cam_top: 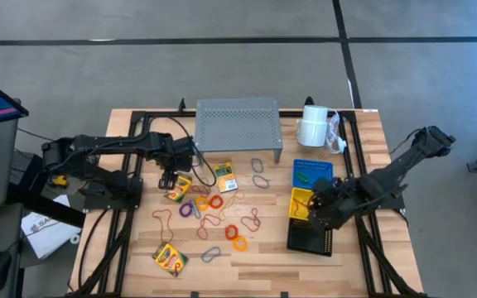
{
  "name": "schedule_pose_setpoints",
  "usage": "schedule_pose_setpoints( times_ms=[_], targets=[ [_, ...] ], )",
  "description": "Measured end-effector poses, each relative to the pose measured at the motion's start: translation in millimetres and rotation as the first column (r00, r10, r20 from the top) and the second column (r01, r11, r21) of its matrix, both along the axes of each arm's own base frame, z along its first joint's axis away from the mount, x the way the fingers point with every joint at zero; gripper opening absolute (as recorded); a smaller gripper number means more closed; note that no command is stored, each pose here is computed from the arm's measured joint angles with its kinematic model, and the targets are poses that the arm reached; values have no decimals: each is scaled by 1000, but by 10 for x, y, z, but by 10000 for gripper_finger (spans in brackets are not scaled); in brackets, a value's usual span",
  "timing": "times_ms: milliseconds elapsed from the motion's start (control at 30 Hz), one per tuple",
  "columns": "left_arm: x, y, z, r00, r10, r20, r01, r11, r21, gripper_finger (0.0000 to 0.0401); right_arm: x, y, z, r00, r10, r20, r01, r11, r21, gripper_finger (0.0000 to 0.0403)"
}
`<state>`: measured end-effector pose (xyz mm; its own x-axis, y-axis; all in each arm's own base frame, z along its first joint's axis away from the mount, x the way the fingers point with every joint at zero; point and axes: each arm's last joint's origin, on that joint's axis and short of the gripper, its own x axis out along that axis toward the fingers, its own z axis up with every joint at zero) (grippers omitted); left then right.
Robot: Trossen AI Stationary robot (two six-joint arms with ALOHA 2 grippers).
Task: Pick & Place Office Desk Supplies
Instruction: Put the crayon box into the black basket
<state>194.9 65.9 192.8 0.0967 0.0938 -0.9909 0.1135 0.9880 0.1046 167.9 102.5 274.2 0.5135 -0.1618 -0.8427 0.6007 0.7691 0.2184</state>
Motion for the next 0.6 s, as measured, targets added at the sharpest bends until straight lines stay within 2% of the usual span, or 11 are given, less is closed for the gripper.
schedule_pose_setpoints(
  times_ms=[267, 600],
  targets=[
    [24, 7, -222, 994, -2, 108, -2, 999, 35, 211, -26, -21, 244, 999, -11, 50, 11, 1000, -10, 140],
    [-64, -23, -459, 993, -3, 122, -1, 999, 37, 211, -9, -9, 292, 998, -12, 68, 11, 1000, 4, 140]
  ],
)
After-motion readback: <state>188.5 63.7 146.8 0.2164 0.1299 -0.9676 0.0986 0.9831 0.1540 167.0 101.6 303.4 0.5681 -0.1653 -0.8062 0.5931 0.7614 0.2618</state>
